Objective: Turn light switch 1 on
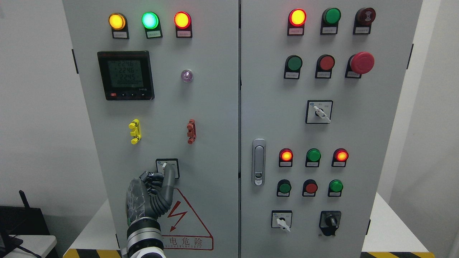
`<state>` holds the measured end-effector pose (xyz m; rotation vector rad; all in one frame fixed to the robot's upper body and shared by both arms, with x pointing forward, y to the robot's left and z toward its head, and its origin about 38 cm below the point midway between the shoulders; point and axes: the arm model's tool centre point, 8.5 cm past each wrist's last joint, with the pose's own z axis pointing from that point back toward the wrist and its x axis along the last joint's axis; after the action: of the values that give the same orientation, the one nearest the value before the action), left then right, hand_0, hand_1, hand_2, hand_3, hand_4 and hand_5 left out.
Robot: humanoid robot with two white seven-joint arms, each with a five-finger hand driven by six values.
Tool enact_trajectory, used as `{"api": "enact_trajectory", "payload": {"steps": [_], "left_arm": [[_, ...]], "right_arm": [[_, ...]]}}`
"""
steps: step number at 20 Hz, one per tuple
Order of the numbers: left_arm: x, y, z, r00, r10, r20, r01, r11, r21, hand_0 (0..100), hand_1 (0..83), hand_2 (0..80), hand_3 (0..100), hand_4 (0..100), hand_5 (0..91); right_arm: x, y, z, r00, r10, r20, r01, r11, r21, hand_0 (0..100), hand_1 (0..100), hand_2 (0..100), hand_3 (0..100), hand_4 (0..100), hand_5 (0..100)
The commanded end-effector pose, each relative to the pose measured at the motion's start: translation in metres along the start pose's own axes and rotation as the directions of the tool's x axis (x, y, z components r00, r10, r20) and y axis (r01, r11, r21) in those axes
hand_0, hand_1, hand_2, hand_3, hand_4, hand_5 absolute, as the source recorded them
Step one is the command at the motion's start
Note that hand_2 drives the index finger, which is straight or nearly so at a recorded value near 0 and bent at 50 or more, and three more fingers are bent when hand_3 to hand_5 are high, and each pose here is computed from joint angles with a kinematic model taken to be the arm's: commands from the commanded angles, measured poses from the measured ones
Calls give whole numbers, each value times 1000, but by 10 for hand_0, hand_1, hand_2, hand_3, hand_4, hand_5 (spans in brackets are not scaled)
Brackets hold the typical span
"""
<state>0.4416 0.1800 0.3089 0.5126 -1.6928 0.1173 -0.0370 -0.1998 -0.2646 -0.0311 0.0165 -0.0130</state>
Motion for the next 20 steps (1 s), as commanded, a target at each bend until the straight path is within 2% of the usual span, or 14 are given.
{"api": "enact_trajectory", "payload": {"steps": [1,20], "left_arm": [[0,-1,0,1000,0,0,0,1000,-3,428,288,486,783,877,891],[1,-3,-1,1000,-1,3,1,1000,-8,494,250,497,806,882,890]], "right_arm": [[-1,0,0,1000,-8,-2,8,1000,0,120,389,0,0,0,0],[-1,0,0,1000,-8,-1,8,1000,0,120,389,0,0,0,0]]}}
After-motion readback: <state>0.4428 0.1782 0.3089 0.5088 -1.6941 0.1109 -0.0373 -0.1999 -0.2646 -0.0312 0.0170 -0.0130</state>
